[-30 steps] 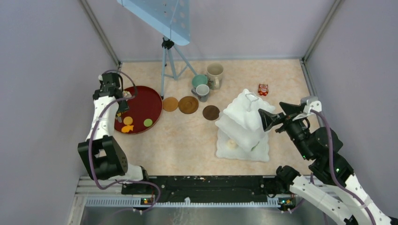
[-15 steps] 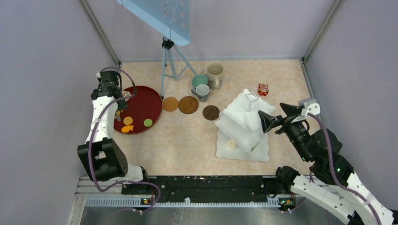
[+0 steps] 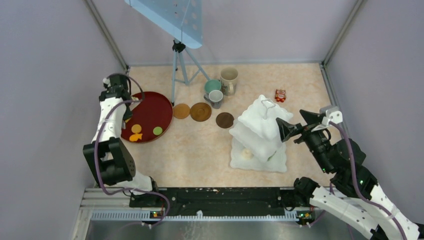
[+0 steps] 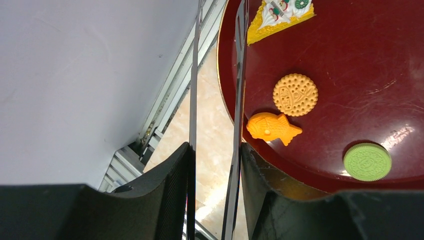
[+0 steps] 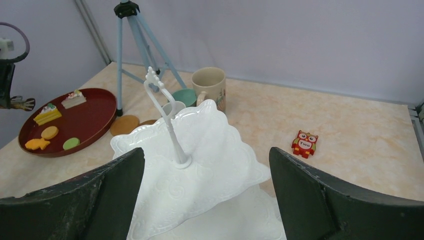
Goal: Serve the afternoon tea
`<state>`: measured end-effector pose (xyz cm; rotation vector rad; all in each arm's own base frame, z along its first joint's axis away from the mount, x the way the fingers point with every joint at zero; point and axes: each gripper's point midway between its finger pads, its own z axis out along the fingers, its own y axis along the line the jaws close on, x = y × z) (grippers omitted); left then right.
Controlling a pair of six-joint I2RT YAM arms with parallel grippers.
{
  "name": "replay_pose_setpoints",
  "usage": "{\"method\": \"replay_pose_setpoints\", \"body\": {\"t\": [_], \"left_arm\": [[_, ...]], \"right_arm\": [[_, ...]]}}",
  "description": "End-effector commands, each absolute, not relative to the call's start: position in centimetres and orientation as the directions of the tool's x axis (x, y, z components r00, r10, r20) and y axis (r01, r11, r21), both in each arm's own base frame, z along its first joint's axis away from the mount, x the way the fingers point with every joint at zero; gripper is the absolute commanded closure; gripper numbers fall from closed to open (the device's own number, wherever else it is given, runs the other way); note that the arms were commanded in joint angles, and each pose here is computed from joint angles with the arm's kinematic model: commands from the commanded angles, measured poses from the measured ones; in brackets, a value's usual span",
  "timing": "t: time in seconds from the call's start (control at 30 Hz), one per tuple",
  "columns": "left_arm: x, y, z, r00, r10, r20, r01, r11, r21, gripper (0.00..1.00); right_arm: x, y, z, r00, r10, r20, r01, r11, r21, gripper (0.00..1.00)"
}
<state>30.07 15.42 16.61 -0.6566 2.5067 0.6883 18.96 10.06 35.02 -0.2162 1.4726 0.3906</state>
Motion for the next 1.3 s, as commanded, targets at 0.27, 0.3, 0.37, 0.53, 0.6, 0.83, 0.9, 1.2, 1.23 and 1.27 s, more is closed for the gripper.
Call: {"method": "replay_pose_setpoints", "body": {"t": [0.27,0.3,0.37,0.53,0.6,0.83,0.9,1.2,1.23,1.27], "left_arm": [[30.4,14.8,13.3,-0.826,-0.363,-0.431,-0.521,0.783,0.338,0.56],[30.4,14.4,13.1,-0.827,-0.371,-0.423,-0.520,0.791,0.322,0.56],[30.6,13.5,13.2,-0.821,-0.373,-0.432,-0.514,0.813,0.274,0.57],[31.2,11.6,14.6,-0.798,-0.364,-0.480,-0.486,0.860,0.155,0.57],[31.3,11.0,15.0,-0.792,-0.362,-0.491,-0.475,0.871,0.123,0.57],[31.3,8.7,14.8,-0.795,-0.385,-0.468,-0.448,0.894,0.024,0.58],[30.8,8.7,15.4,-0.788,-0.388,-0.478,-0.456,0.890,0.029,0.58],[29.0,9.1,20.0,-0.696,-0.381,-0.608,-0.491,0.871,0.018,0.55],[29.1,9.0,20.2,-0.687,-0.381,-0.619,-0.489,0.872,0.007,0.55],[29.1,8.8,20.2,-0.680,-0.380,-0.627,-0.485,0.874,-0.004,0.55]], "right_arm": [[18.7,9.8,35.7,0.076,0.137,-0.988,-0.384,0.918,0.098,0.07],[18.7,9.8,35.7,0.074,0.136,-0.988,-0.383,0.919,0.097,0.07],[18.7,9.8,35.6,0.073,0.137,-0.988,-0.383,0.919,0.099,0.07],[18.7,10.0,35.6,0.073,0.141,-0.987,-0.391,0.915,0.101,0.07],[18.7,10.1,35.7,0.074,0.142,-0.987,-0.393,0.914,0.102,0.07],[18.7,10.1,35.7,0.076,0.145,-0.986,-0.395,0.913,0.104,0.07],[18.7,10.2,35.7,0.077,0.145,-0.986,-0.398,0.912,0.103,0.07],[18.9,10.9,35.5,0.067,0.141,-0.988,-0.415,0.904,0.100,0.06],[18.9,11.0,35.6,0.067,0.142,-0.988,-0.416,0.903,0.102,0.06],[18.9,11.0,35.5,0.065,0.142,-0.988,-0.417,0.903,0.102,0.06]]}}
